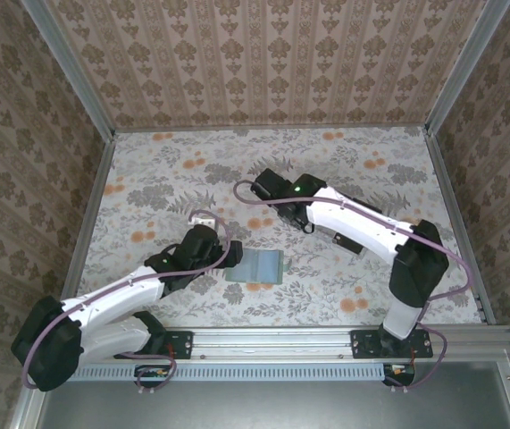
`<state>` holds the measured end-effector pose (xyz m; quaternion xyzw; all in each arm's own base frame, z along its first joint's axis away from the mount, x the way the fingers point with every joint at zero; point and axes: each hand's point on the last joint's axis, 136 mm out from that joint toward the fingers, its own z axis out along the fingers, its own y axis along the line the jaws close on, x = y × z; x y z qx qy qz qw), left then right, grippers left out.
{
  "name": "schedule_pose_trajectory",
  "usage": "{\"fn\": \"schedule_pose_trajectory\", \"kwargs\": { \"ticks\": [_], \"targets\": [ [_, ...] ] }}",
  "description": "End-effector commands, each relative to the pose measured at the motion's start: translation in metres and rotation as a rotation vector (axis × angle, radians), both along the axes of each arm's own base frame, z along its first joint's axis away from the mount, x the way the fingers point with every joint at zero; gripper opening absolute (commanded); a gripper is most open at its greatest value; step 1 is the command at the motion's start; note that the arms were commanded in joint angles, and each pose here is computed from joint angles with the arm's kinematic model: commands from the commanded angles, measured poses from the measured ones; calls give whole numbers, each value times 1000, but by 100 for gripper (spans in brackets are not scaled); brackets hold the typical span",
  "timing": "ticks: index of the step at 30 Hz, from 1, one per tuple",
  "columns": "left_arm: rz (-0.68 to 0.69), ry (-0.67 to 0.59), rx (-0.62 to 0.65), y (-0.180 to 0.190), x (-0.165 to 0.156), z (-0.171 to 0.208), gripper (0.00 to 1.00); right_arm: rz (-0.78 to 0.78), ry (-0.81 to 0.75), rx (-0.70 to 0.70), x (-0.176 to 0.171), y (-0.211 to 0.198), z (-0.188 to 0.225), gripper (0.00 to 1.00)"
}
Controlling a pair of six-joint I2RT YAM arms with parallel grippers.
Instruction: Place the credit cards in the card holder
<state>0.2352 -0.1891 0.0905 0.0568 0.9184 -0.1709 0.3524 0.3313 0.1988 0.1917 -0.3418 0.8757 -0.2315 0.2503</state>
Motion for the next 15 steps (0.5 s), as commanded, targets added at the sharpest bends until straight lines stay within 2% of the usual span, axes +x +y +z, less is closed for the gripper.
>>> {"fn": "schedule_pose_trajectory", "kwargs": {
  "ticks": [1,8,12,15],
  "targets": [
    [76,1,42,15,5,1,100,-38,87,363,-33,39,11,0],
    [134,25,111,35,-1,-11,100,-194,244,1019,-69,100,-19,0],
    [149,31,120,40,-3,-14,100,-311,308,1250,-80,110,-55,0],
    [156,34,127,42,-3,-14,100,-363,309,1380,-81,112,-60,0]
  ]
}}
